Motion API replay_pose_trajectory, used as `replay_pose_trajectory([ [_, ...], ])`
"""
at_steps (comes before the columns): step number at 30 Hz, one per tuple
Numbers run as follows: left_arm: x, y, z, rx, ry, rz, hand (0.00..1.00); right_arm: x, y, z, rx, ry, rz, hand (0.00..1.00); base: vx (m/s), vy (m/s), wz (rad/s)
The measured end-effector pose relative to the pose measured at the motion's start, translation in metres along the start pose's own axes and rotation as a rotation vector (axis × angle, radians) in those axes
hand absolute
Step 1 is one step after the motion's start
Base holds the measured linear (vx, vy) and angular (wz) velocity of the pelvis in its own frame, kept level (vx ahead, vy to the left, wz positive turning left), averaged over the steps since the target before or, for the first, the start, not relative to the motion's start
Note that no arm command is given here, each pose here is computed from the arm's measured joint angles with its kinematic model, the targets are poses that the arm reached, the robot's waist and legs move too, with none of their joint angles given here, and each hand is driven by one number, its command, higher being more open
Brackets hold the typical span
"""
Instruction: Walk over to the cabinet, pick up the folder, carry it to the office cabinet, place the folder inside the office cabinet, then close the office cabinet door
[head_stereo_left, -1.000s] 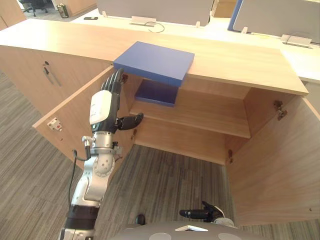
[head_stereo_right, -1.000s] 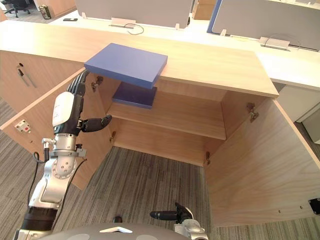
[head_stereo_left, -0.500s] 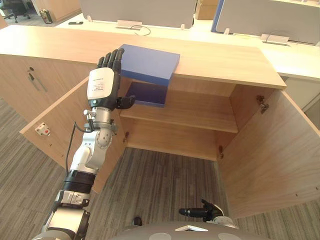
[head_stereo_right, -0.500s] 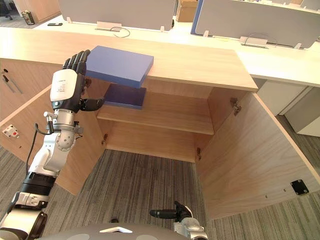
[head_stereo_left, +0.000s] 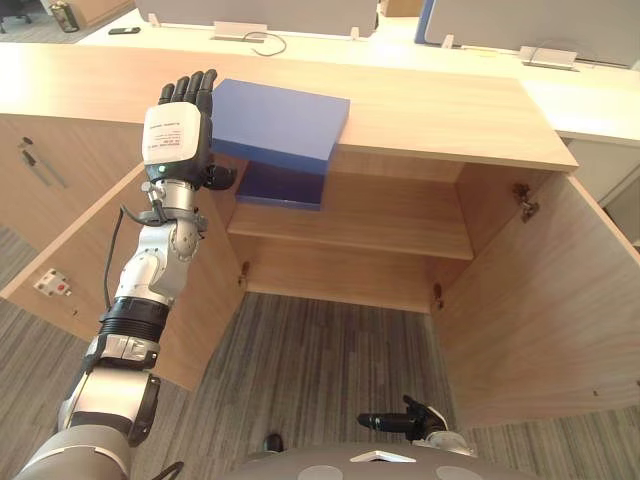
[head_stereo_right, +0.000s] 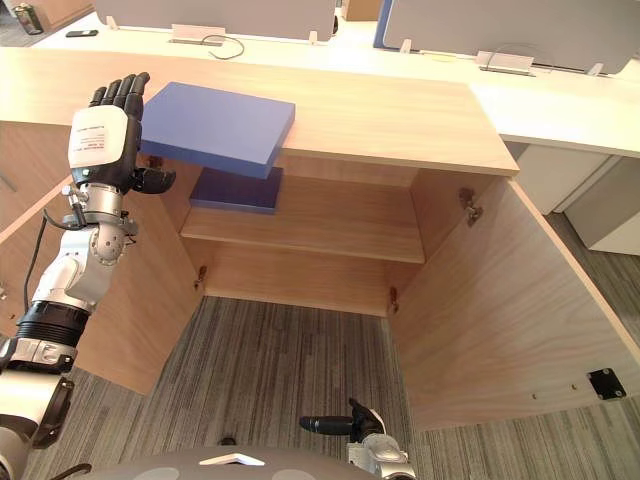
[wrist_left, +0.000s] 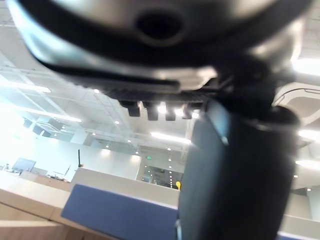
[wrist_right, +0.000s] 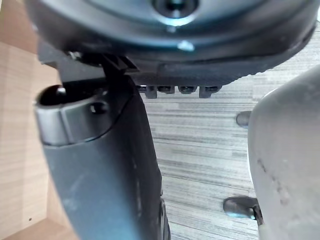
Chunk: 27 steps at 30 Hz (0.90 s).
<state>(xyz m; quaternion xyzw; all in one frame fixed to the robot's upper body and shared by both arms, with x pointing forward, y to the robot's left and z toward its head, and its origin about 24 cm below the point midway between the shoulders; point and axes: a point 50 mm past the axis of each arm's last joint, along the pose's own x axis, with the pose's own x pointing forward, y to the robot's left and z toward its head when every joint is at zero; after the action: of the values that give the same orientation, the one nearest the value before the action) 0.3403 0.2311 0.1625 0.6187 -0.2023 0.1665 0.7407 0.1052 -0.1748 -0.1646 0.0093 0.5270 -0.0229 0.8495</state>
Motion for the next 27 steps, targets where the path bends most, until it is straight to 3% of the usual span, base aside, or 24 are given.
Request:
replay_pose_trajectory([
  [20, 0.024, 0.008, -0.001, 0.017, 0.017, 0.039, 1.00, -0.005, -0.016, -0.002, 0.096, -0.053, -0.079, 1.00, -0.10, 0.003, -0.12],
  [27, 0.020, -0.004, 0.004, 0.030, -0.020, -0.021, 1.00, -0.005, -0.016, -0.003, 0.097, -0.046, -0.078, 1.00, 0.11, 0.024, -0.11],
])
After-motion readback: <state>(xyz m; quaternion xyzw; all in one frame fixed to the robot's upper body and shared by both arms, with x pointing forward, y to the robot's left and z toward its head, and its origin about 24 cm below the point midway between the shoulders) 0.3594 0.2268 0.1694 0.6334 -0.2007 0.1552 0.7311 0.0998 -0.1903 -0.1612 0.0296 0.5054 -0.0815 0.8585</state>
